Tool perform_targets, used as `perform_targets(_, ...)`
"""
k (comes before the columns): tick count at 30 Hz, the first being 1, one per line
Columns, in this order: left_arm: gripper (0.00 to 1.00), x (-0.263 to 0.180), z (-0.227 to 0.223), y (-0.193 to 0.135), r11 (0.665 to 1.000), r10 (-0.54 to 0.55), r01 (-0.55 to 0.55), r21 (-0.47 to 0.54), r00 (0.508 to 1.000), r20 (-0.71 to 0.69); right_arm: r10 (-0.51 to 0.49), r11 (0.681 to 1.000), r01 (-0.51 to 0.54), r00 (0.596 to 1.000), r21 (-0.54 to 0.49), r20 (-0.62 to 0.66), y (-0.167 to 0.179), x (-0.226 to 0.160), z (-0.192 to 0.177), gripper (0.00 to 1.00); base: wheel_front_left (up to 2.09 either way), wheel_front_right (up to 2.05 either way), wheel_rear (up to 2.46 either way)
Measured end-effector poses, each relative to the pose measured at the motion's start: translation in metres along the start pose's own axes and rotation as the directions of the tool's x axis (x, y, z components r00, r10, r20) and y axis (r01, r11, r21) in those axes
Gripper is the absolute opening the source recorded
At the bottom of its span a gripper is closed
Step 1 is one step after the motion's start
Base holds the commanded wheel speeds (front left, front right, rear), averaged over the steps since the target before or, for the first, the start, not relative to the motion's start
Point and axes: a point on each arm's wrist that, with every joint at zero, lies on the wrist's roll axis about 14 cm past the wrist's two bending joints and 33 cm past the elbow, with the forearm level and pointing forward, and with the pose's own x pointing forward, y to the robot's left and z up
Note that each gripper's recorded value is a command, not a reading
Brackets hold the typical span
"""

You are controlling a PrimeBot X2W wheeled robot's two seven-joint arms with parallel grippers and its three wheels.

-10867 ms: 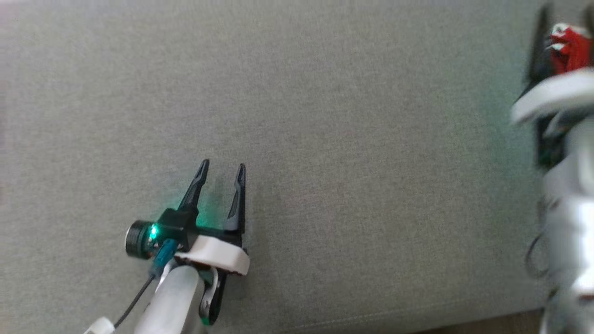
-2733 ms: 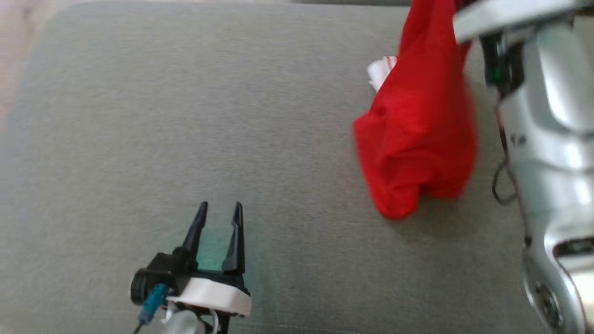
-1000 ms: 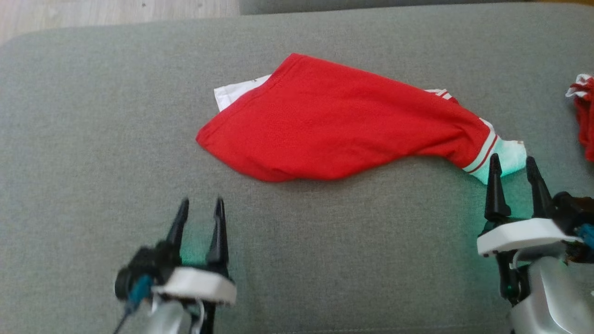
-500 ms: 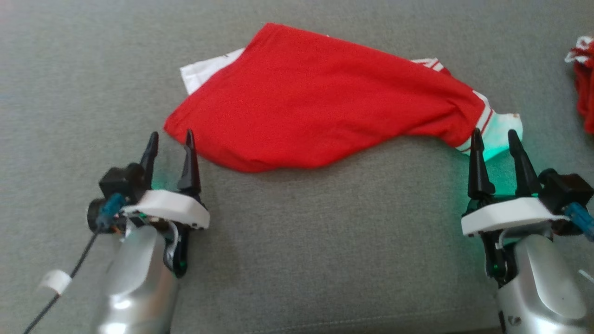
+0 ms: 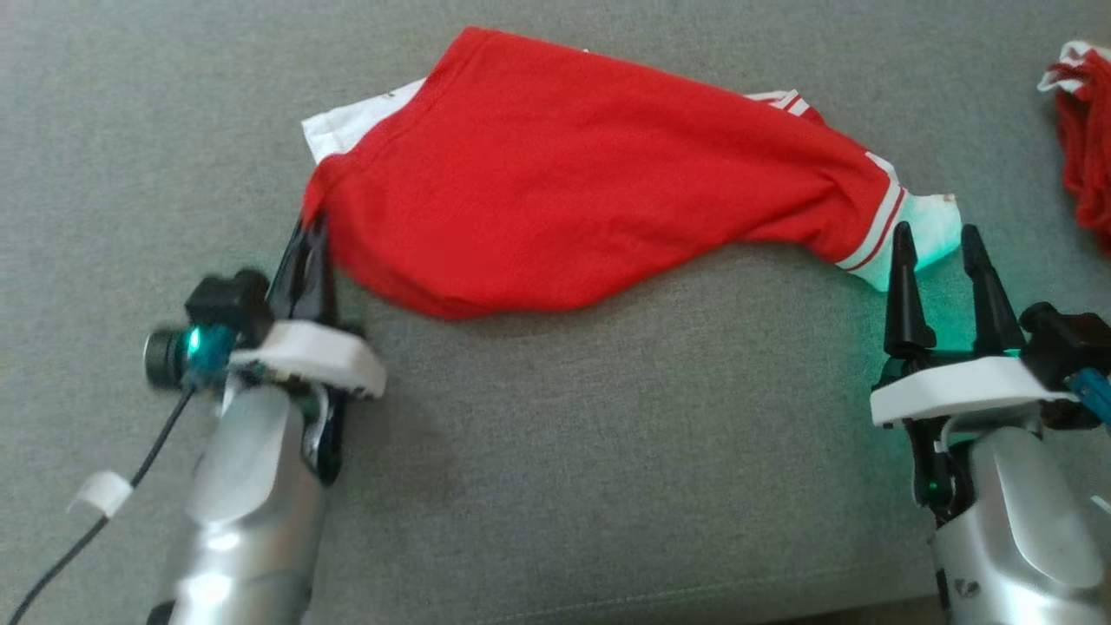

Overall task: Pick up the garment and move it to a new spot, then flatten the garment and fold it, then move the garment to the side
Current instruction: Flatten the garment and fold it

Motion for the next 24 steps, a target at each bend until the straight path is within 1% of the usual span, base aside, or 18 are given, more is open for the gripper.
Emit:
perform_targets(2,0.0,0.002,0.031,-0.011,0.999,-0.044,0.041,0.032,0.995,0.092,0.0,1.0,-0.001,1.0,0.012,0.012,0.001,0.0,0.004,1.0,0.0,0.0,0.0)
perform_targets(4,0.0,0.0,0.07,-0.024,0.994,-0.095,0.081,0.079,0.976,0.196,0.008,1.0,-0.009,1.0,0.017,0.026,0.005,0.0,0.009,1.0,0.0,0.0,0.0)
perform_targets(7,0.0,-0.007,0.133,-0.055,0.971,-0.208,0.151,0.187,0.917,0.34,0.022,0.999,-0.024,0.999,0.034,0.042,0.012,-0.003,0.016,1.0,0.0,0.0,0.0)
perform_targets(9,0.0,-0.016,0.178,-0.085,0.939,-0.303,0.192,0.286,0.854,0.423,0.034,0.998,-0.037,0.998,0.051,0.057,0.018,-0.006,0.022,1.0,0.0,0.0,0.0)
perform_targets(10,0.0,-0.022,0.2,-0.103,0.916,-0.36,0.216,0.339,0.814,0.455,0.042,0.997,-0.047,0.997,0.067,0.065,0.021,-0.007,0.025,1.0,0.0,0.0,0.0)
perform_targets(12,0.0,-0.037,0.24,-0.141,0.859,-0.474,0.261,0.44,0.729,0.494,0.054,0.993,-0.062,0.995,0.097,0.082,0.028,-0.011,0.031,1.0,0.0,0.0,0.0)
perform_targets(14,0.0,-0.053,0.274,-0.172,0.81,-0.556,0.286,0.512,0.652,0.515,0.065,0.991,-0.075,0.994,0.114,0.087,0.032,-0.019,0.033,1.0,0.0,0.0,0.0)
perform_targets(16,0.0,-0.065,0.302,-0.192,0.787,-0.595,0.305,0.536,0.605,0.529,0.062,0.988,-0.072,0.995,0.136,0.08,0.032,-0.028,0.029,1.0,0.0,0.0,0.0)
perform_targets(19,0.0,-0.071,0.329,-0.214,0.766,-0.626,0.326,0.554,0.574,0.528,0.043,0.986,-0.053,0.997,0.16,0.068,0.026,-0.041,0.024,1.0,0.0,0.0,0.0)
perform_targets(22,0.0,-0.076,0.348,-0.231,0.758,-0.642,0.34,0.557,0.543,0.542,0.02,0.984,-0.032,0.997,0.174,0.074,0.018,-0.049,0.025,1.0,0.0,0.0,0.0)
perform_targets(24,0.0,-0.077,0.36,-0.237,0.762,-0.64,0.34,0.552,0.532,0.555,0.007,0.983,-0.019,0.998,0.182,0.068,0.014,-0.055,0.023,1.0,0.0,0.0,0.0)
